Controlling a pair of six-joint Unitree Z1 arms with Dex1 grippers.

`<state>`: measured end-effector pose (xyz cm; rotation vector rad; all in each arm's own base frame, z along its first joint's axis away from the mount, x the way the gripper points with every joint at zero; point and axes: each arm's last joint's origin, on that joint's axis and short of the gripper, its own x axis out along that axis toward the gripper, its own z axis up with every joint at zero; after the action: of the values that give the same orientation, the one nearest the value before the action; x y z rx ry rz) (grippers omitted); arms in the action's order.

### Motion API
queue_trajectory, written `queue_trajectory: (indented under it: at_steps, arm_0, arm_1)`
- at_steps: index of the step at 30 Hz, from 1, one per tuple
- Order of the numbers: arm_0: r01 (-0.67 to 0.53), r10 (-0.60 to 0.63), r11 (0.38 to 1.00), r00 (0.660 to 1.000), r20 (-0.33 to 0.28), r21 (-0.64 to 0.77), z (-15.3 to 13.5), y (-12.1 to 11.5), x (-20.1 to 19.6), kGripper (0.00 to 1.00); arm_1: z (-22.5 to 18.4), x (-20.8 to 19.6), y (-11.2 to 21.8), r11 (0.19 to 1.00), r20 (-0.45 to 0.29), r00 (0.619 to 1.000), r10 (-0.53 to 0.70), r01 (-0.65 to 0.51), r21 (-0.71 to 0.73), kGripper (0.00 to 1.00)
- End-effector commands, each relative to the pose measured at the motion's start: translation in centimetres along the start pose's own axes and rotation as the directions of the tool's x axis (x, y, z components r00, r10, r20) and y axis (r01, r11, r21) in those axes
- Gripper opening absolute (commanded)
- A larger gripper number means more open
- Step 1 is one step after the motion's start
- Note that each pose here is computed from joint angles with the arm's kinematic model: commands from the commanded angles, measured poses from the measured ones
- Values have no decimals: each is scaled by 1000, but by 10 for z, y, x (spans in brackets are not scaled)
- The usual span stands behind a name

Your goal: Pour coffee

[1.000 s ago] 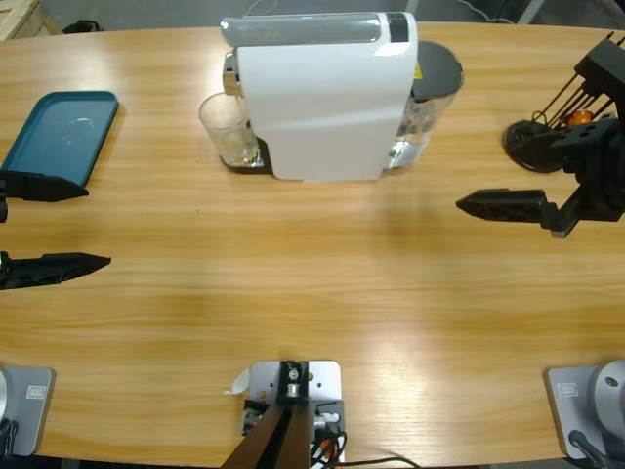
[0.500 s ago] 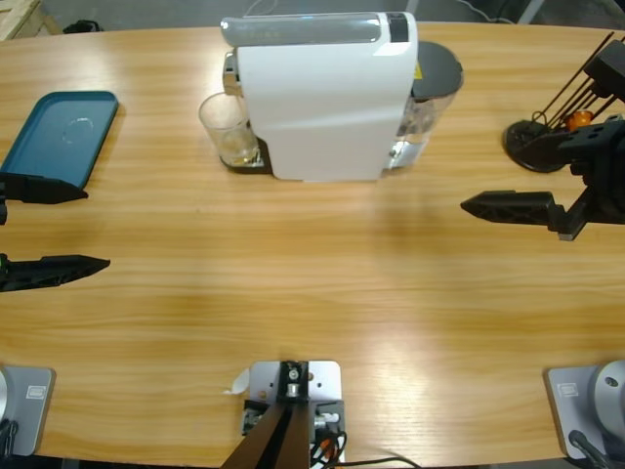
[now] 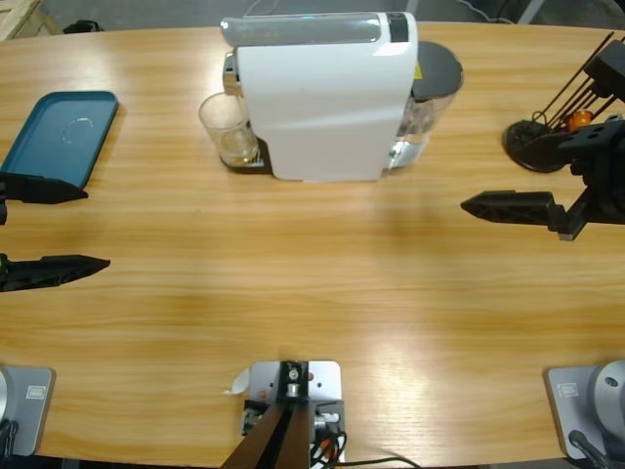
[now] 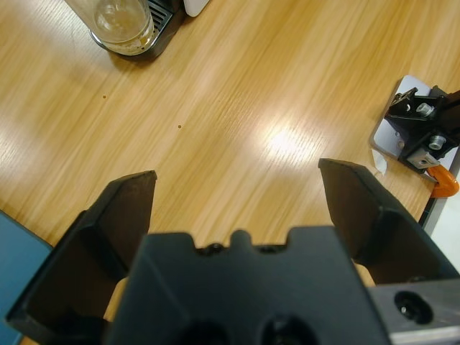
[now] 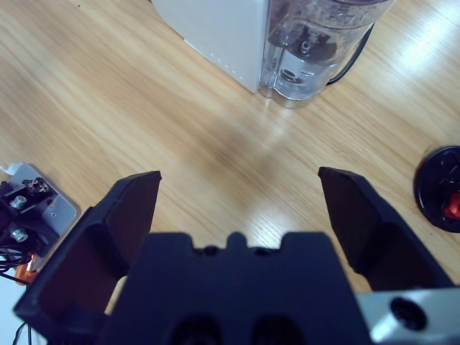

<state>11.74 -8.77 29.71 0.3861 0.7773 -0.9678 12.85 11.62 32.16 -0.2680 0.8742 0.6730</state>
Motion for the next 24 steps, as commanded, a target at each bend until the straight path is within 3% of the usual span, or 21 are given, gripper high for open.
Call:
queue_trajectory:
  at_steps: [1, 24]
  arm_0:
    - [8, -8, 1000, 1000, -6, -23, -4, -1, -1, 982]
    - [34, -34, 999, 999, 31, -13, -4, -7, -9, 983]
  arm_1:
    - [-9, -7, 0, 1000, 3, 1000, -12, 12, -8, 1000]
    - [-11, -8, 1, 1000, -3, 1000, -7, 7, -8, 1000]
